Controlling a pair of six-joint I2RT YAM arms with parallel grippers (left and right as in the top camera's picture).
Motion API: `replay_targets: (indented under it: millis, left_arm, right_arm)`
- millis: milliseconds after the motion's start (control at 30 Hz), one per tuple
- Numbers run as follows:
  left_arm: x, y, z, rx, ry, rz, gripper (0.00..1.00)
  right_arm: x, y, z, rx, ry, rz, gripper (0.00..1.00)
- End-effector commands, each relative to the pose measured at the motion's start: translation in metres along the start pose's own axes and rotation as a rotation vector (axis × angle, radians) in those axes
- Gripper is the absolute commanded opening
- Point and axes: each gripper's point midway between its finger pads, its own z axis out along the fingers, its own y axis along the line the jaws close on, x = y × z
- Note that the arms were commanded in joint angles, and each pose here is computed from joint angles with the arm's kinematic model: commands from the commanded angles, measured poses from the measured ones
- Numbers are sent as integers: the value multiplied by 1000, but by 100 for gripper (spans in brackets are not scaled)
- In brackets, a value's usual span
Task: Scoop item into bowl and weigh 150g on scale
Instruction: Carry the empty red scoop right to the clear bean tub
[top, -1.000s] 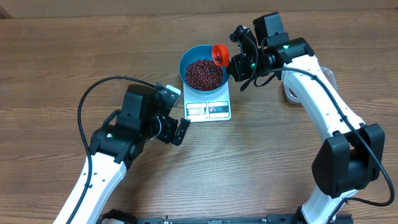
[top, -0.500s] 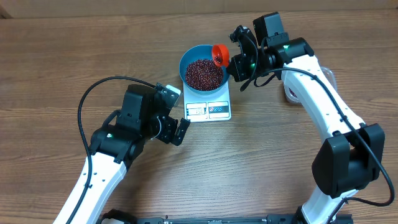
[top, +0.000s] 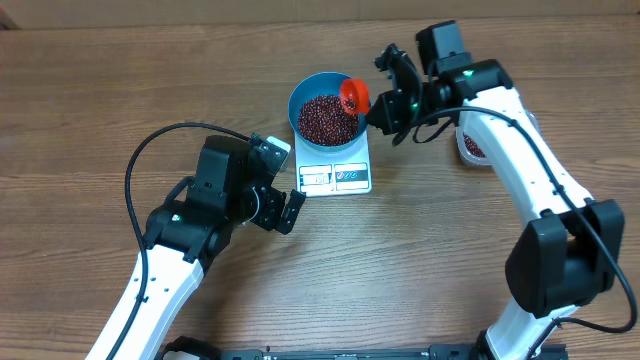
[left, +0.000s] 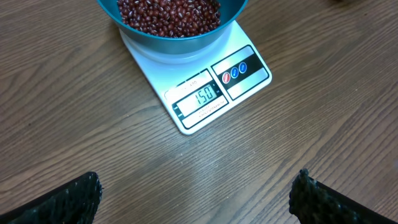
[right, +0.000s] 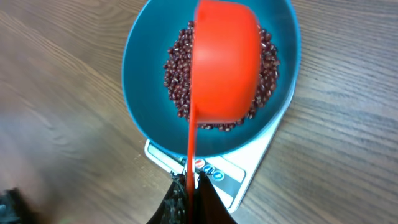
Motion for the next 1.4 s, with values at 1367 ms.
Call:
replay_targets:
  millis: [1367]
  left_arm:
    - [2,2,1,-6,3,19,100]
  right_arm:
    - [97,-152,-223,595,-103,570,4]
